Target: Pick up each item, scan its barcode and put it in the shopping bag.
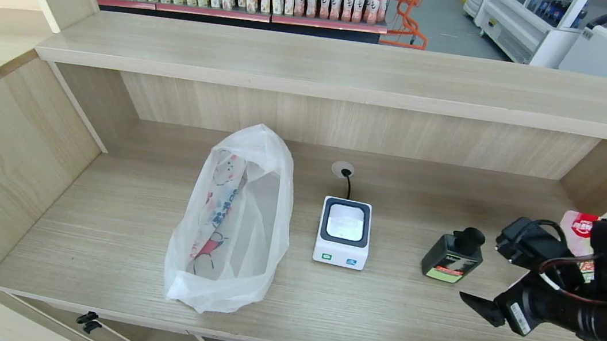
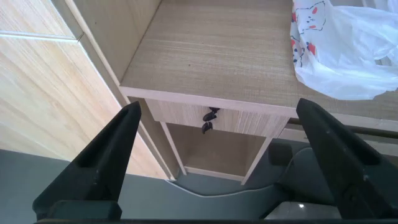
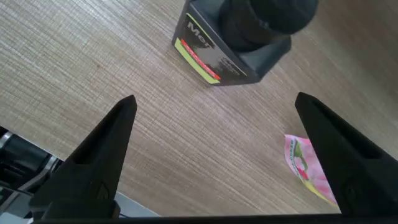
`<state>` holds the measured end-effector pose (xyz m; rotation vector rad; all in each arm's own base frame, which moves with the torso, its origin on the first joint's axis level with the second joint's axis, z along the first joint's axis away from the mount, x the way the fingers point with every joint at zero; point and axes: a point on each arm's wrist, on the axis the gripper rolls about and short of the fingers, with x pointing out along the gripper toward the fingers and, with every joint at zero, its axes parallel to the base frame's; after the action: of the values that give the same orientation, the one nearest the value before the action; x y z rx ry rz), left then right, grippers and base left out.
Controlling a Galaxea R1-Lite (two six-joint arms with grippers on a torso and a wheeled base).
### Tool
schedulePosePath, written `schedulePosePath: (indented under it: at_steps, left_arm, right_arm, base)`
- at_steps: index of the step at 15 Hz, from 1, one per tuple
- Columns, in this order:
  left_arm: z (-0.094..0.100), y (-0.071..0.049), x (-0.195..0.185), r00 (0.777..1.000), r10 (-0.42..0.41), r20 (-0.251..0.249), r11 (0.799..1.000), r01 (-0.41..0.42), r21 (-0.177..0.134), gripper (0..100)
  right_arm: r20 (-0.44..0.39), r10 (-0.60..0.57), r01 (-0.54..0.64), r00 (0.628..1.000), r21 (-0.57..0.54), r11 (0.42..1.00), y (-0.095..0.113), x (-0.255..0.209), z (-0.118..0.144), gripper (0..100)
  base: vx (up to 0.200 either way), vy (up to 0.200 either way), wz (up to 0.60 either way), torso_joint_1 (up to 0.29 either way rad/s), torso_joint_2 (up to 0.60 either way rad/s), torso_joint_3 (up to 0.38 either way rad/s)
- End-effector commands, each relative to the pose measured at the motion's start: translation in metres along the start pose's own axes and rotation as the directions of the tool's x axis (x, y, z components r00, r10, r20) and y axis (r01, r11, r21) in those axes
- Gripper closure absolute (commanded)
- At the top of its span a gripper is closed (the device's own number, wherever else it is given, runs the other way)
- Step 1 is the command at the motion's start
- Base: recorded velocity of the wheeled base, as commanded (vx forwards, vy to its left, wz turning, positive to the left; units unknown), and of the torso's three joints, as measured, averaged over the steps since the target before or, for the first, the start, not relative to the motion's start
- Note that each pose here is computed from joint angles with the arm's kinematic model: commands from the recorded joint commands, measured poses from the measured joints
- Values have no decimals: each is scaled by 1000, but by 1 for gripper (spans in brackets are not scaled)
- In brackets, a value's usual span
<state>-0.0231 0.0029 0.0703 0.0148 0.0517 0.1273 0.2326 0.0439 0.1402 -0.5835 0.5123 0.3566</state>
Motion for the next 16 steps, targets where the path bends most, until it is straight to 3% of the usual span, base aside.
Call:
schedulePosePath:
  at_steps: [1, 10, 16]
  left_arm:
    - [0, 0, 0, 1000, 1, 0, 1000, -1, 1, 0]
    - [0, 0, 0, 1000, 1, 0, 1000, -1, 1, 0]
    - [0, 0, 0, 1000, 1, 0, 1000, -1, 1, 0]
  right_arm:
    - [-30, 64, -65, 997, -21, 998, 11, 26, 3, 0]
    - [60, 67, -63, 996, -59, 996, 10, 61, 40, 0]
    - [47, 36, -33, 998, -64, 997, 9, 52, 38, 0]
  base:
    - [0, 0, 0, 0, 0, 0]
    - [0, 0, 0, 0, 0, 0]
    - [0, 0, 0, 0, 0, 0]
